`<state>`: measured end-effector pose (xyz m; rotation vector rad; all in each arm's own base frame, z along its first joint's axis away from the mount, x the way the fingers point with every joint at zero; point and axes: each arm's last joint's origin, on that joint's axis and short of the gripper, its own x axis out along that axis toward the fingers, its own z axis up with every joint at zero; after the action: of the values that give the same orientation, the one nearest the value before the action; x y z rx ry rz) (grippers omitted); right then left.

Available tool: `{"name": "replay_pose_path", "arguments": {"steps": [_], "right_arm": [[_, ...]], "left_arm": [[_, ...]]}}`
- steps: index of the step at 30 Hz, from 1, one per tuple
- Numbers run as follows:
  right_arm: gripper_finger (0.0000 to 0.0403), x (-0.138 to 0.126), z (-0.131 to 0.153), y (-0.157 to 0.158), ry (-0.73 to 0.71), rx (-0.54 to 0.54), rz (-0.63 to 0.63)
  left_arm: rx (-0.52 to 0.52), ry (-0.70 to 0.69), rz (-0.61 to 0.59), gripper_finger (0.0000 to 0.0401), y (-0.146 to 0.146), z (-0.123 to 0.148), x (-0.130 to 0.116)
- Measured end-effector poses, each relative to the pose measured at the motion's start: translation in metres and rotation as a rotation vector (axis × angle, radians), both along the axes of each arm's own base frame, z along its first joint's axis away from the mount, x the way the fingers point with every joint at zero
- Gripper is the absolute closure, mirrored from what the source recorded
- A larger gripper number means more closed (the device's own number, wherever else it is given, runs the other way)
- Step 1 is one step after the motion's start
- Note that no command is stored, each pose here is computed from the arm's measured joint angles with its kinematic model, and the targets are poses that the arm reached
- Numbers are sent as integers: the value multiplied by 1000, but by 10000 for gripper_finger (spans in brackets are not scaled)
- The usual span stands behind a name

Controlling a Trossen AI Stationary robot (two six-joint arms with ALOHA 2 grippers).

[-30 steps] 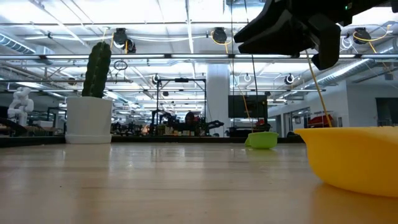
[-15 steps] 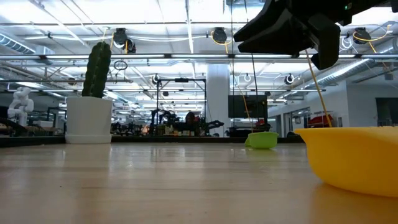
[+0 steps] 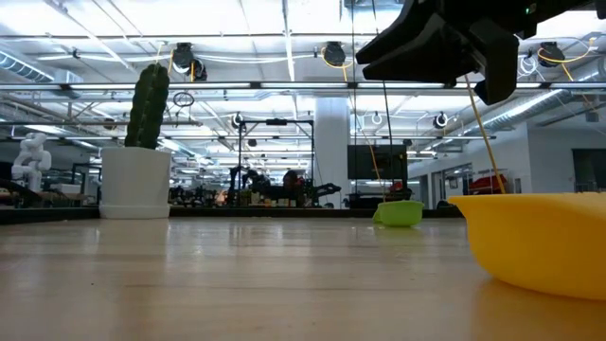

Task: Nest measuring cups in basket
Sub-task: Stack the light blue measuring cup on top of the red measuring cup into the white bin

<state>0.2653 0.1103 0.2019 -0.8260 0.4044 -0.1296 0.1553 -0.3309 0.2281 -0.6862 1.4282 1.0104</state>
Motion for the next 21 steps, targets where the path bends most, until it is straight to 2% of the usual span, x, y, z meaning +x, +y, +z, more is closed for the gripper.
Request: {"name": "replay_pose_path", "arguments": {"steps": [7,12,18,21], "right_arm": [[259,0,0,0,0,0,1],[259,0,0,0,1,0,1],[259,0,0,0,2,-1,1],[259,0,0,0,2,-1,1]], "left_arm": [[33,-30,38,386,2,-1,1],[61,-25,46,386,7,-16,1],[53,-32,48,384,8,-23,2],[52,-31,56,369,9,-23,5]]}}
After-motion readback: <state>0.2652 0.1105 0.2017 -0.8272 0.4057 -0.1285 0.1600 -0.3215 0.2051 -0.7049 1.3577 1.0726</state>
